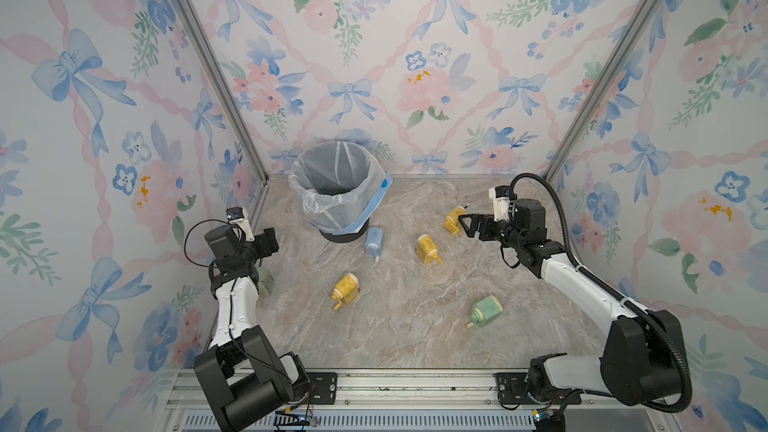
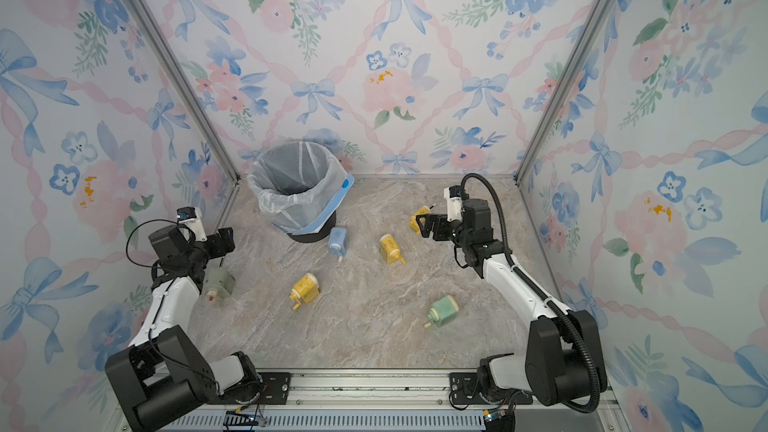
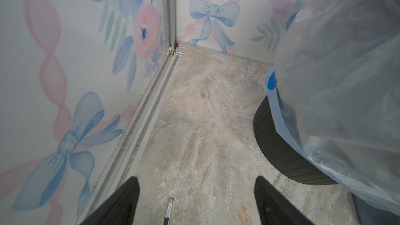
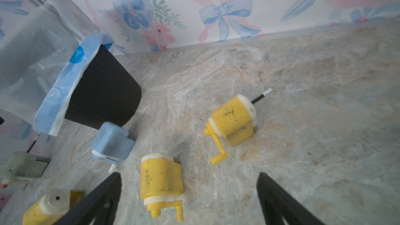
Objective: Take out the pencil sharpener tray and clean the shavings
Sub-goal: Move the pencil sharpener to the center of the board.
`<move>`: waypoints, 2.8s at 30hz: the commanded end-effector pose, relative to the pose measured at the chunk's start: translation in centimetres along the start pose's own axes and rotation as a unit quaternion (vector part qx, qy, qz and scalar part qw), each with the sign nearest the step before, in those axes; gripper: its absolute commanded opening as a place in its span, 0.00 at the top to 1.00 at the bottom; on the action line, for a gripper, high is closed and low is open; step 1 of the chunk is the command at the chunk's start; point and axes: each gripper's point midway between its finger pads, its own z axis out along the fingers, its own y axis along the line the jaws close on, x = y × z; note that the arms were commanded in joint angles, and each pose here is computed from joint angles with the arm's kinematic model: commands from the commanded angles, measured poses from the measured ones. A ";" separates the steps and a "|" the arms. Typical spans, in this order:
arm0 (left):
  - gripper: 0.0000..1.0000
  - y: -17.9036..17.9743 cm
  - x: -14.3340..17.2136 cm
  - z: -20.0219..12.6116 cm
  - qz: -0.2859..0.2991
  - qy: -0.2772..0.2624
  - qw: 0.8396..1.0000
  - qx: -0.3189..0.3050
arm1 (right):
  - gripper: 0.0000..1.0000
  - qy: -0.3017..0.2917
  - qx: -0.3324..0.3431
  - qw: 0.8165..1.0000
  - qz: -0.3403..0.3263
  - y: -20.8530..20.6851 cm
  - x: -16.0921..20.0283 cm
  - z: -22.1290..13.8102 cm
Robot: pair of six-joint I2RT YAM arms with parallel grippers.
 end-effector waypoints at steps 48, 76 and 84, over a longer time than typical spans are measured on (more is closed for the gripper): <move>0.18 2.5 11.7 -1.4 -0.085 0.267 0.954 -0.110 | 0.03 0.021 -0.060 0.996 0.066 0.3 0.4 2.4; 0.04 -1.8 10.3 -1.2 -0.032 0.268 0.959 -0.087 | 0.03 0.028 -0.066 0.995 0.072 0.6 0.6 2.5; 0.08 -4.0 11.0 -1.7 0.036 0.282 0.958 -0.041 | 0.03 0.031 -0.061 0.995 0.069 0.4 0.8 2.6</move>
